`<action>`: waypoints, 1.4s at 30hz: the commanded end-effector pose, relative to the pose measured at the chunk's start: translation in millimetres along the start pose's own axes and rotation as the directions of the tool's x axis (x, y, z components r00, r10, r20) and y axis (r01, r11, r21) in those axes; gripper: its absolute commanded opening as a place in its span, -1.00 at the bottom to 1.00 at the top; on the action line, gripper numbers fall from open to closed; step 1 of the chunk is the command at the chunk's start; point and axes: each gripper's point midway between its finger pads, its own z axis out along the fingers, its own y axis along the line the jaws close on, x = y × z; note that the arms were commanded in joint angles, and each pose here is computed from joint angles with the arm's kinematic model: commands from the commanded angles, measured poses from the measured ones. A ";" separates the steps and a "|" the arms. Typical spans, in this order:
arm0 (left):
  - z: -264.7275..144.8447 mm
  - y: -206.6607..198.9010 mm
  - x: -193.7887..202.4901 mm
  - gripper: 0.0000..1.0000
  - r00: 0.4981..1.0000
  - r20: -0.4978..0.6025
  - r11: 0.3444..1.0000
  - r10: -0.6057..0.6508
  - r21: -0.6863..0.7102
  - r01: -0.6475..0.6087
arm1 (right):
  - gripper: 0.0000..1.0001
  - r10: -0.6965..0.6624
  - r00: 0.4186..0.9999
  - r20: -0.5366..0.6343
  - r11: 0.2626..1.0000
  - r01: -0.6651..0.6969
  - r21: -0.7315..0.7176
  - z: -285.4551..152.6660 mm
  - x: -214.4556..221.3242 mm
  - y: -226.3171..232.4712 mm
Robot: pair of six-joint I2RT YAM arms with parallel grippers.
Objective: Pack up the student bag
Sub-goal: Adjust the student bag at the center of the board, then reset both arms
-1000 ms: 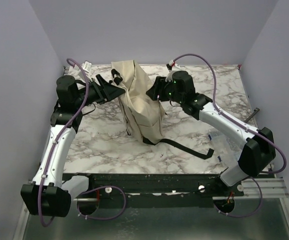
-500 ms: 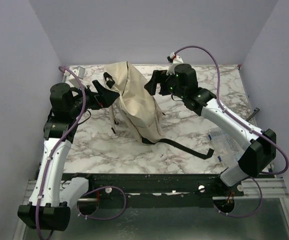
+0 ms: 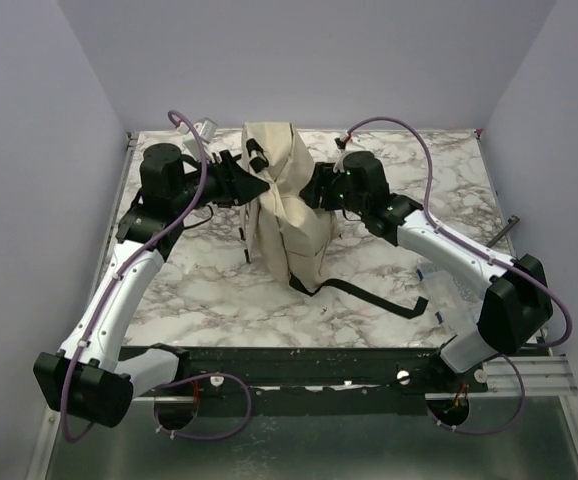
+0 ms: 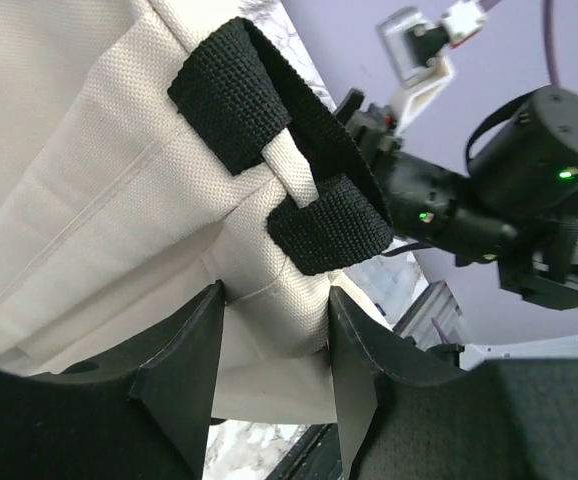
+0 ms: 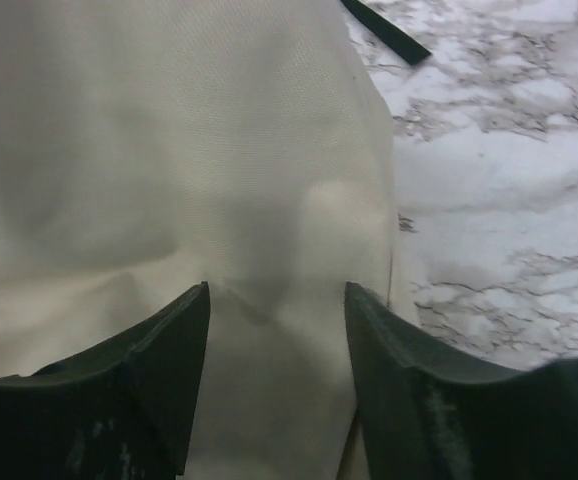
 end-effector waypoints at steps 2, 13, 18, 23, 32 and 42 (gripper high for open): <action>-10.5 6.6 8.7 -0.08 1.000 0.014 1.000 0.017 -0.022 -0.017 | -0.08 0.034 0.999 0.041 0.992 -0.039 0.121 3.0 10.4 -42.0; -36.9 18.9 0.4 0.59 0.996 0.056 0.992 0.063 -0.111 -0.056 | 0.08 -0.021 0.999 0.041 0.999 0.019 0.035 -10.2 -38.7 -6.3; -52.8 7.1 -14.9 0.83 0.986 0.106 0.983 0.131 -0.141 -0.116 | 0.39 -0.047 0.997 0.064 0.998 0.045 0.034 -25.6 -67.5 4.7; -63.1 0.1 -21.1 0.89 0.980 0.128 0.978 0.153 -0.161 -0.131 | 0.53 -0.056 0.996 0.072 0.998 0.054 0.028 -33.3 -77.0 9.9; -98.6 -16.2 -44.4 0.90 0.943 0.199 0.942 0.267 -0.260 -0.212 | 0.67 -0.079 0.989 0.128 0.996 0.074 0.044 -64.2 -104.6 15.8; -174.2 -99.4 -102.9 0.89 0.809 0.388 0.890 0.442 -0.304 -0.340 | 0.98 -0.122 0.917 0.379 0.988 0.076 0.135 -177.3 -176.7 16.8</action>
